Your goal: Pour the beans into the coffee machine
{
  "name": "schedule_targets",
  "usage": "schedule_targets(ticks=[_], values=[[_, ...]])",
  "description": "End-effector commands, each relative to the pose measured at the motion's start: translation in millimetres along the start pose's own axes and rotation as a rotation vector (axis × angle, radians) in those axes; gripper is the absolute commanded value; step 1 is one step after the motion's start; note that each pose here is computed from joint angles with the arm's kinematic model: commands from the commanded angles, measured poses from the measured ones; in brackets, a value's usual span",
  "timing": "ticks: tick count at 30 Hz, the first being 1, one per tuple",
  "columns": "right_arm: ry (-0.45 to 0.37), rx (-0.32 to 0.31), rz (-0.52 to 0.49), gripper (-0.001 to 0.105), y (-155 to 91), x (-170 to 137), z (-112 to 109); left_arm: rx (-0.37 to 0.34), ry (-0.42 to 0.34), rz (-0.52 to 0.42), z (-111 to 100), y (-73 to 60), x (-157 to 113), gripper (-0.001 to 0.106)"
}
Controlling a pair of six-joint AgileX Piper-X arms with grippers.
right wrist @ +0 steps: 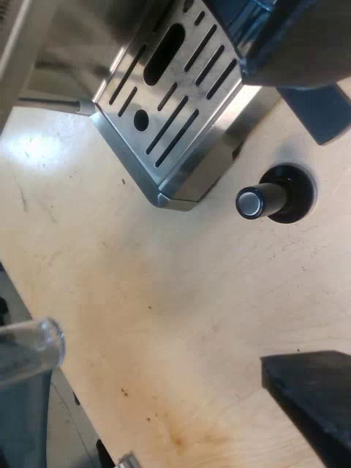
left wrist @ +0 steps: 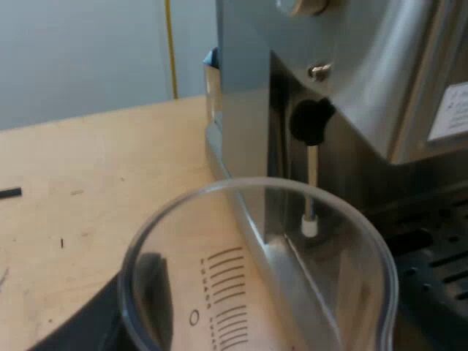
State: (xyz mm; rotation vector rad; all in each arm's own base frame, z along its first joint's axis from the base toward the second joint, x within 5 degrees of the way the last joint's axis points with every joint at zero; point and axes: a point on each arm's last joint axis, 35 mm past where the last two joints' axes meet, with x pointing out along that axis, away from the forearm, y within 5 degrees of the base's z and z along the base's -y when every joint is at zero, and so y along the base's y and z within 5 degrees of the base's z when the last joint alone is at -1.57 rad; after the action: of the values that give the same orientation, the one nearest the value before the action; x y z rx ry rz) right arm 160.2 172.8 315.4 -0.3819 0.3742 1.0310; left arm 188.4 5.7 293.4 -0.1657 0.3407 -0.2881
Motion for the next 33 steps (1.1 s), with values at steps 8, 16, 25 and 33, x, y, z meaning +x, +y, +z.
schedule_targets(ticks=[8, 16, 25, 33], values=[[-0.009, -0.012, 0.016, 0.079, -5, 29, -2, 0.014, -0.198, 0.088, -34, 11.3, 11, 0.029], [-0.031, -0.017, 0.010, 0.079, -9, 52, -4, -0.032, -0.122, 0.100, -56, 27.3, 43, 0.029], [-0.019, -0.014, 0.013, 0.079, -11, 71, -11, -0.045, -0.088, 0.104, -76, 42.1, 73, 0.029], [-0.011, -0.012, 0.015, 0.079, -11, 74, -13, -0.040, -0.103, 0.043, -92, 50.8, 95, 0.029]])
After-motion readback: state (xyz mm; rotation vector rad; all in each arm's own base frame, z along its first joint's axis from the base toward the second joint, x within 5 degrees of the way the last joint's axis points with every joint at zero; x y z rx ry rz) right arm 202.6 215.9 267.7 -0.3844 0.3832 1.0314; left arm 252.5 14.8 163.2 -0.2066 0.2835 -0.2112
